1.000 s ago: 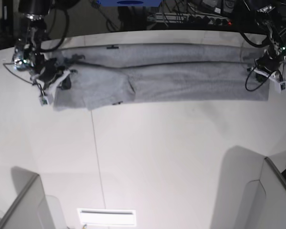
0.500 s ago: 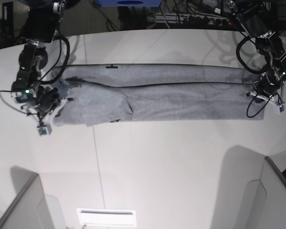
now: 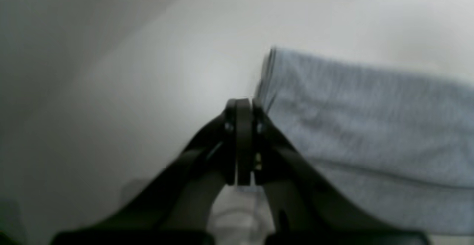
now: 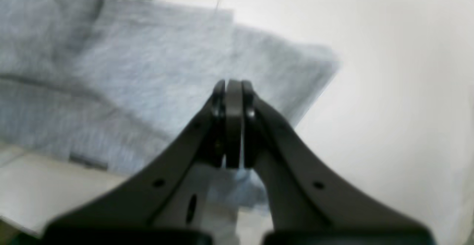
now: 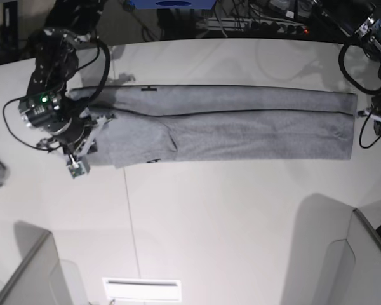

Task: Fold the T-shirt properly
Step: 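Release the strip ends and reposition both grippers at the strip's ends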

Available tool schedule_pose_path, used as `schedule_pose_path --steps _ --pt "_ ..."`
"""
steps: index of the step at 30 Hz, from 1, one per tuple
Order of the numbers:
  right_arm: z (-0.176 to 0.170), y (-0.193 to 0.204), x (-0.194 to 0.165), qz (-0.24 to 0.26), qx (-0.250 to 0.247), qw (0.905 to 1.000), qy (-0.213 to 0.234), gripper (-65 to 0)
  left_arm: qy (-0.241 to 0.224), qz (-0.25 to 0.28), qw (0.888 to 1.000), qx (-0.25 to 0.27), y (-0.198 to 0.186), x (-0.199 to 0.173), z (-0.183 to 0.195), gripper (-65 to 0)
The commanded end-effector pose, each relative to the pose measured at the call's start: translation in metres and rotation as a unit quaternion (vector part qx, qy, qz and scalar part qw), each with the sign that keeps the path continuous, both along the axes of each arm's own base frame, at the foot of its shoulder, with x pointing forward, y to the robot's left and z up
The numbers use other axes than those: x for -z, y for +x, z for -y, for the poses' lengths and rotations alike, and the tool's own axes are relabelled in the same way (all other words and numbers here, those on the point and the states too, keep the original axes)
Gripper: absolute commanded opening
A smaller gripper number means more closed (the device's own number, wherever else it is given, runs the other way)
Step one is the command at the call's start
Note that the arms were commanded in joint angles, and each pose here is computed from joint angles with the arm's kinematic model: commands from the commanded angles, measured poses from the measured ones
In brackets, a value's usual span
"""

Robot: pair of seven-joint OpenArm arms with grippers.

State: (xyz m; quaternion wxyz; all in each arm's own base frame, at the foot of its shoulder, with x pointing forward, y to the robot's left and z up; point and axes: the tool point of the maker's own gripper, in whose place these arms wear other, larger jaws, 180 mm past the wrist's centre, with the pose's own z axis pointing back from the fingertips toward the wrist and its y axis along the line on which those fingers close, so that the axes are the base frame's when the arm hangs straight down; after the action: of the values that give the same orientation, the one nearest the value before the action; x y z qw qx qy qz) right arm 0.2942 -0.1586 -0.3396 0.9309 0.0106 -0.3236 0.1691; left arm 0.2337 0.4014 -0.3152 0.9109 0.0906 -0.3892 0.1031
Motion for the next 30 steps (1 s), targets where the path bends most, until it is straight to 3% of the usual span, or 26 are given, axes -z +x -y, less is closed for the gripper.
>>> schedule_pose_path --steps 1,6,8,9,23,30 --pt "-0.004 0.006 -0.009 0.024 -0.008 0.9997 0.004 -65.0 0.015 0.024 1.0 0.004 0.005 -0.013 -0.007 -64.7" --pt "-0.01 -0.005 0.0 0.019 -0.012 0.9996 0.016 -65.0 -0.026 0.007 1.0 -0.012 -0.003 0.019 -0.011 -22.7" --pt "-0.01 -0.007 0.002 0.015 -0.012 0.9997 0.015 -65.0 -0.041 0.006 0.999 -0.014 -0.001 0.029 -0.01 -10.7" --pt "-0.01 -0.01 0.004 0.011 -0.011 0.9998 0.015 -65.0 -0.047 0.008 0.999 -0.017 0.0 0.032 -0.01 -7.9" --pt "-0.008 -0.016 0.009 0.002 -0.008 0.9998 0.015 -65.0 -0.137 0.003 0.99 -0.028 0.03 0.076 0.006 -7.2" --pt "-0.008 -0.017 0.01 0.001 -0.007 0.9999 0.014 -65.0 -0.168 -0.037 0.985 -0.023 0.023 0.105 0.017 -7.4"
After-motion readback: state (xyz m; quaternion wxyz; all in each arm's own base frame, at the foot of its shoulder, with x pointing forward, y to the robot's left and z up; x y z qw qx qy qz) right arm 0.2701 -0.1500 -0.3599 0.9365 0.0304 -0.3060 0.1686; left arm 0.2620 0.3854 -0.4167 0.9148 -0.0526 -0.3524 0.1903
